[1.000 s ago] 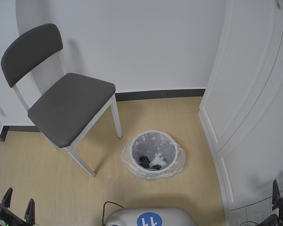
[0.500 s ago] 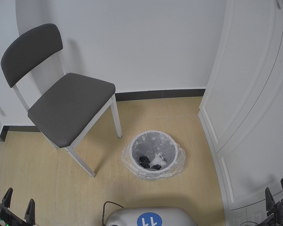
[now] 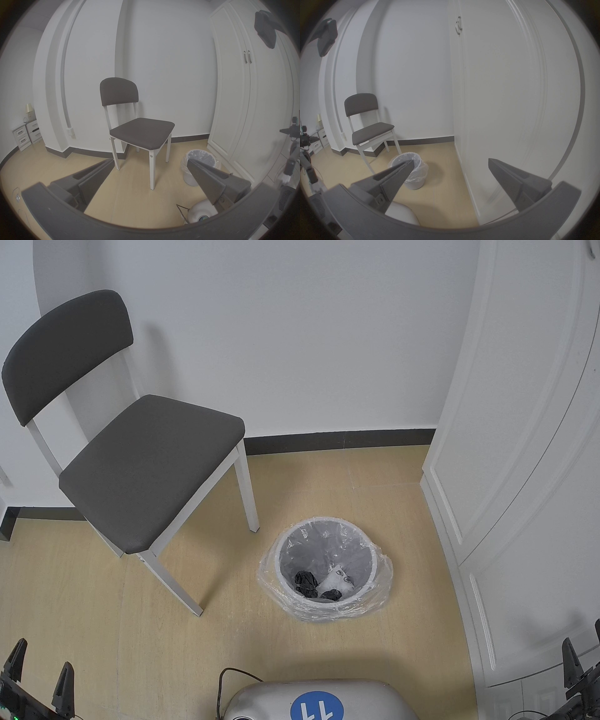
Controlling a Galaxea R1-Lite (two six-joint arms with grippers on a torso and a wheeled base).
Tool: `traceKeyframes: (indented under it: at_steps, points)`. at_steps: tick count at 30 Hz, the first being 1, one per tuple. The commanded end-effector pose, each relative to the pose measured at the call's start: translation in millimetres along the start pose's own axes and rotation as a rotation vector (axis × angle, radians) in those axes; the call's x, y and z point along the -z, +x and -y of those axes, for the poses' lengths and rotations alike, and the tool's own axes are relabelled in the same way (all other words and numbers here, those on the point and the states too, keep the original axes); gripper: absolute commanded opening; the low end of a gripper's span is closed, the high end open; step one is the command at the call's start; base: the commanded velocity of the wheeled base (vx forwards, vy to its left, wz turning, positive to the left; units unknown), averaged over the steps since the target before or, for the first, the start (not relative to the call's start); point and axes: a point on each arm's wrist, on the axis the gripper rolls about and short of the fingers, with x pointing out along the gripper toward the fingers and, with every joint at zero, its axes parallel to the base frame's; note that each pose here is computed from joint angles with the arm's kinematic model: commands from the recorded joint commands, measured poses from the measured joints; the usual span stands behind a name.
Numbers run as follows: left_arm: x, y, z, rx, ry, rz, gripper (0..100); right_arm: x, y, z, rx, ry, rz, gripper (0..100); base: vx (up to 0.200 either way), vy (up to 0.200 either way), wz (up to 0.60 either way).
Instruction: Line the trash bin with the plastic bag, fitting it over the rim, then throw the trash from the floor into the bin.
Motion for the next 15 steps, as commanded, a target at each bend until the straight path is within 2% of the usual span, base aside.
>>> traceKeyframes:
  at_steps: [1,15]
  points:
    - [5.2,0.2,0.0,-0.001,0.0,-0.003,100,5.1,0.1,0.1,0.0,-0.01,-0.002,100,0.0,0.0,0.0]
    - [5.2,0.2,0.0,-0.001,-0.005,-0.003,100,6.4,-0.1,-0.4,-0.029,-0.02,-0.019,100,0.0,0.0,0.0]
